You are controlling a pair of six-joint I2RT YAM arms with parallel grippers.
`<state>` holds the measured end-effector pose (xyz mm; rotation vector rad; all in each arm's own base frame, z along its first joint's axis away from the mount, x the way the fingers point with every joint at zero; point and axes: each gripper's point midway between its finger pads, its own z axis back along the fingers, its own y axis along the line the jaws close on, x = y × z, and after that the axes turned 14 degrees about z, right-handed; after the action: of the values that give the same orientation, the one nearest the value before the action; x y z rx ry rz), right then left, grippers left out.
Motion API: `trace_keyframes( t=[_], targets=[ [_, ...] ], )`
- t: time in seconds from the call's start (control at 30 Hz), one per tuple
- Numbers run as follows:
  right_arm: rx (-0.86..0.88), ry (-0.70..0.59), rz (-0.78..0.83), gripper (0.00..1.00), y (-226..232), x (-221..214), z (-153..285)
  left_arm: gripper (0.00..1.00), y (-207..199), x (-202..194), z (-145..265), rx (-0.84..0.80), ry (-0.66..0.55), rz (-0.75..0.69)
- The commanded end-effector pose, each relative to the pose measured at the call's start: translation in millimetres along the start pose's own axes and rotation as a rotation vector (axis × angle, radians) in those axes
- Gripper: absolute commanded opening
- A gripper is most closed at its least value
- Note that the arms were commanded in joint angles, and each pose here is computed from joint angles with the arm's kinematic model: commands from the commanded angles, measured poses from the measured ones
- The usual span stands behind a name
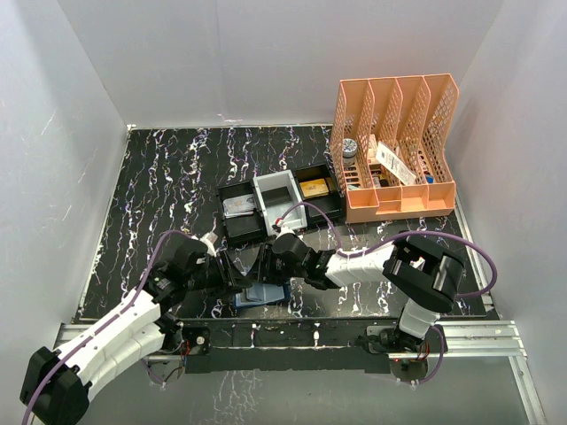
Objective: Take the credit cards out of the card holder
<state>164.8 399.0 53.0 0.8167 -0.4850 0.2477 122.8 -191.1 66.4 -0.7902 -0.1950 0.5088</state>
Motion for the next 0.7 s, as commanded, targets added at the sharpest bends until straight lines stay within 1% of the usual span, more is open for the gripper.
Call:
trace_keyframes(
  t=[0.0,0.1,0.23,0.37,0.43,0.47,0.57,0.67],
  targets=[
    [0.003,-0.015,-0.005,0.41,-3,3,1,0.42,-11,-1,-4,-0.076,0.006,-0.031],
    [0.013,-0.016,-0.004,0.41,-1,4,1,0.40,-13,-6,-10,-0.120,0.039,-0.038],
    [0.039,-0.015,-0.005,0.43,4,5,2,0.37,-12,-10,-17,-0.131,0.075,-0.042],
    [0.086,-0.014,-0.003,0.47,13,8,4,0.37,-33,-14,-16,-0.245,0.097,-0.059],
    [0.116,-0.024,0.002,0.51,20,13,7,0.37,-39,-14,-16,-0.267,0.100,-0.064],
    [0.124,-0.029,0.005,0.54,23,15,9,0.37,-39,-14,-17,-0.262,0.108,-0.067],
    [0.127,-0.050,0.012,0.68,26,24,14,0.37,-38,-16,-20,-0.245,0.132,-0.072],
    [0.112,-0.052,0.003,0.73,22,31,20,0.37,-37,-19,-21,-0.236,0.152,-0.077]
  ],
)
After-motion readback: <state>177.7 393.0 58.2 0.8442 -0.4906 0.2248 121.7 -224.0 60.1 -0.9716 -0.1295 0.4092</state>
